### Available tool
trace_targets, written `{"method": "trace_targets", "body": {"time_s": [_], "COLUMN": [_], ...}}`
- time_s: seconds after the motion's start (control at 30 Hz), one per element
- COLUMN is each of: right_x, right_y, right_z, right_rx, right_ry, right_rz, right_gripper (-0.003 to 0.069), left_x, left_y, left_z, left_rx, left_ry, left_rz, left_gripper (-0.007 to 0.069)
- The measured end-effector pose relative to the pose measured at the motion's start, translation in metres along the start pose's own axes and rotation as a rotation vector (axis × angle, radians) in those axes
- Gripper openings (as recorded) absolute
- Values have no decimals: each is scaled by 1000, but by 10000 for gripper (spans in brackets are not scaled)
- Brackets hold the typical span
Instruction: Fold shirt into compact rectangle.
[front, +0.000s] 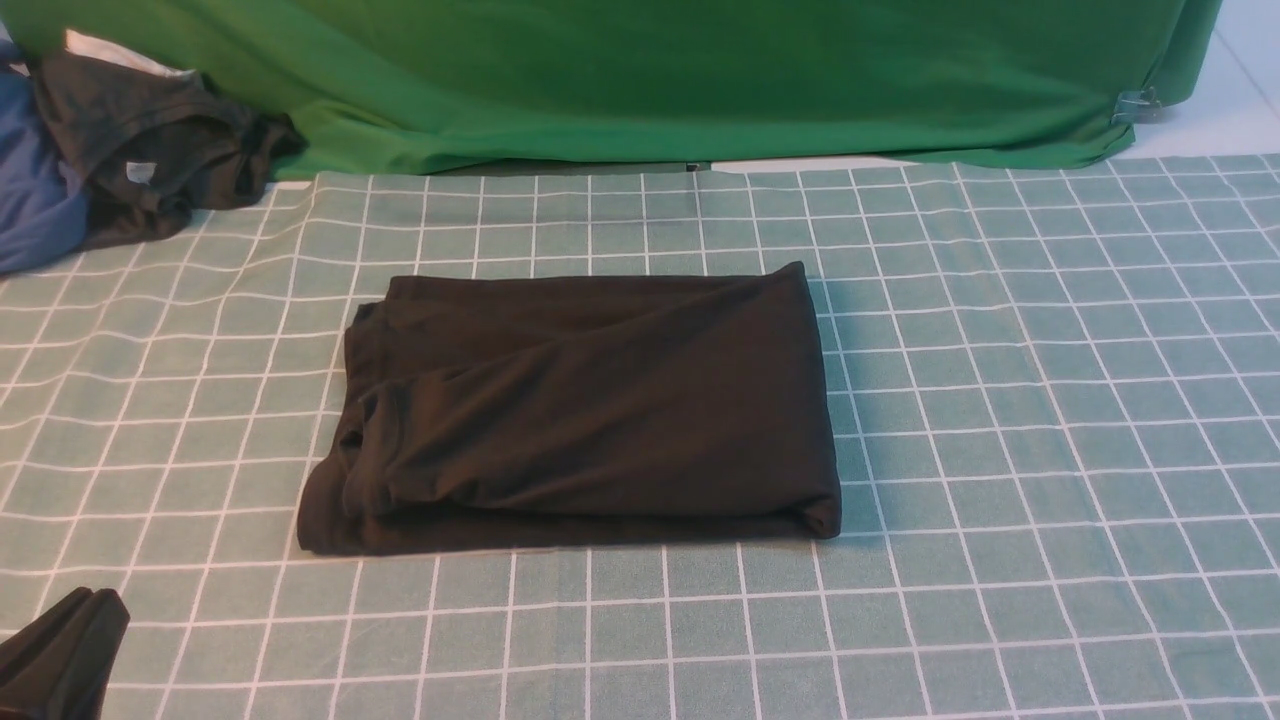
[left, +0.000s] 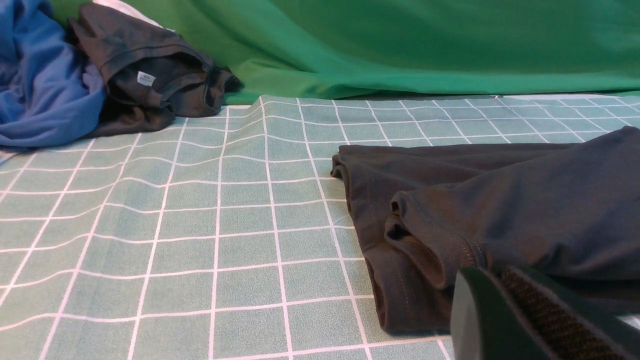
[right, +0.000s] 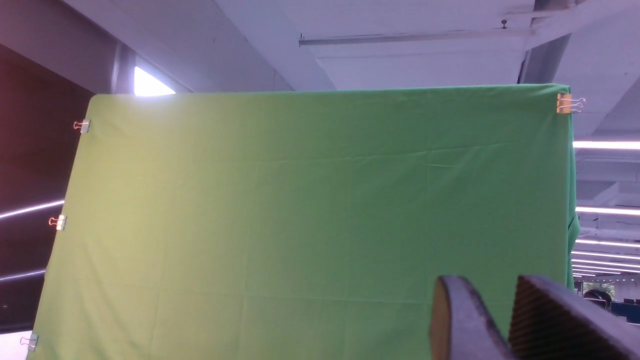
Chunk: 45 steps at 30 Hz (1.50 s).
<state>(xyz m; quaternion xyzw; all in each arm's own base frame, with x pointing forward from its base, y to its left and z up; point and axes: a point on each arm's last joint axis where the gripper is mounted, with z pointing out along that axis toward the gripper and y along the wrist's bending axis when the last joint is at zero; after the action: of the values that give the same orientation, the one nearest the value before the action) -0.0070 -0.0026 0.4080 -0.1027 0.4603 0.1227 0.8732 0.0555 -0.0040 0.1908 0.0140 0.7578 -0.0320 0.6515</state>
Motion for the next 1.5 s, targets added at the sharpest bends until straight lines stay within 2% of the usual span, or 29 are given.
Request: {"method": "trace_targets", "body": {"time_s": [0.4,0.53,0.6,0.7,0.83,1.03,1.5], "right_x": [4,22,37,81,141,207,217], "right_y": [0,1,2,-1,-4,-2,0], "right_z": [0,0,0,-5,-22,-61,-72], "right_rx": [-2,47,83,162,213,228,229], "right_ry": [39,123,177,325,523,704,782], "right_rz": [-4,-39,-60,-130,-183,-165,-135], "right_gripper": [194,204,208,214,216,225,237], "left_x": [0,0,0,0,0,0,0], "left_y": [0,0,0,0,0,0,0], "left_z": [0,0,0,0,0,0,0], "left_rx": [0,0,0,0,0,-1,-1], "left_ry": [0,1,1,1,1,1,4], "left_rz": [1,8,9,9,10,11,14], "left_gripper": [15,15,15,15,15,15,15]}}
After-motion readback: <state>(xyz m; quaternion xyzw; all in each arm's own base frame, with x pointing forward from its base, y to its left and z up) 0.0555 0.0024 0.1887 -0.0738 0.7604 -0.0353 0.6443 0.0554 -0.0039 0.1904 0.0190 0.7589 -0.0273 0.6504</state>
